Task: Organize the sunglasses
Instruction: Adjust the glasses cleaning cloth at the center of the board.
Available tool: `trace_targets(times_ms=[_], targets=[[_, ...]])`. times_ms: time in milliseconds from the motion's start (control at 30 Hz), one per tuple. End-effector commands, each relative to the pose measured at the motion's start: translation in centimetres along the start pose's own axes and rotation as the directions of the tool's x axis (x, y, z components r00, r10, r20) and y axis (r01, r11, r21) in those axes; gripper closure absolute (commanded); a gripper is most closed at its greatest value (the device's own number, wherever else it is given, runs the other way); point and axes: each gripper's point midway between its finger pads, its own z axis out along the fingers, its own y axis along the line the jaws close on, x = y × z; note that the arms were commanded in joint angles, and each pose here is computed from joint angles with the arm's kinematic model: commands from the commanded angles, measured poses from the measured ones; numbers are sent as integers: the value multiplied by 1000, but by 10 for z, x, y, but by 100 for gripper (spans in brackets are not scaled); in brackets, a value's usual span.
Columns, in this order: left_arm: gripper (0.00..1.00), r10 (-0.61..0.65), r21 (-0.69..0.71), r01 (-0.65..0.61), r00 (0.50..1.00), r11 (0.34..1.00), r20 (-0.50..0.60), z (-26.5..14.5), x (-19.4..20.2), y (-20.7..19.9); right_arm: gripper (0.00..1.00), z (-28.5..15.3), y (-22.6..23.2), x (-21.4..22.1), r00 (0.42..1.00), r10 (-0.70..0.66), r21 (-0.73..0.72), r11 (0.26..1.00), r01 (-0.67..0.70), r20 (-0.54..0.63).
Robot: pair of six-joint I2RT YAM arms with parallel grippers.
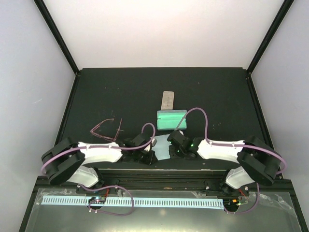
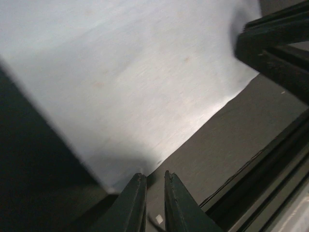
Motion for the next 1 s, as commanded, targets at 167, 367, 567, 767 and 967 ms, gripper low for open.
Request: trace_targets(times_ms=[167,367,567,767,967], targets=[[87,-53,-185,83,986,979,161,-50,2,40,88,-15,2,29,997,-12,-12,1000,11,-73],[77,-1,-56,18,958,998,286,-69,-33,-1,83,-34,-8,-13,996,-65,139,989,56,65],[75,-3,-60,18,968,998,250,-52,-43,-11,74,-29,-19,-23,993,-92,241,968,70,80],[75,-24,-68,41,973,997,231,-39,-40,-4,71,-16,-27,-8,995,-95,248,965,86,22],[75,-28,-75,46,972,996,234,-38,-39,0,80,-3,-29,13,996,-79,211,974,88,-48]])
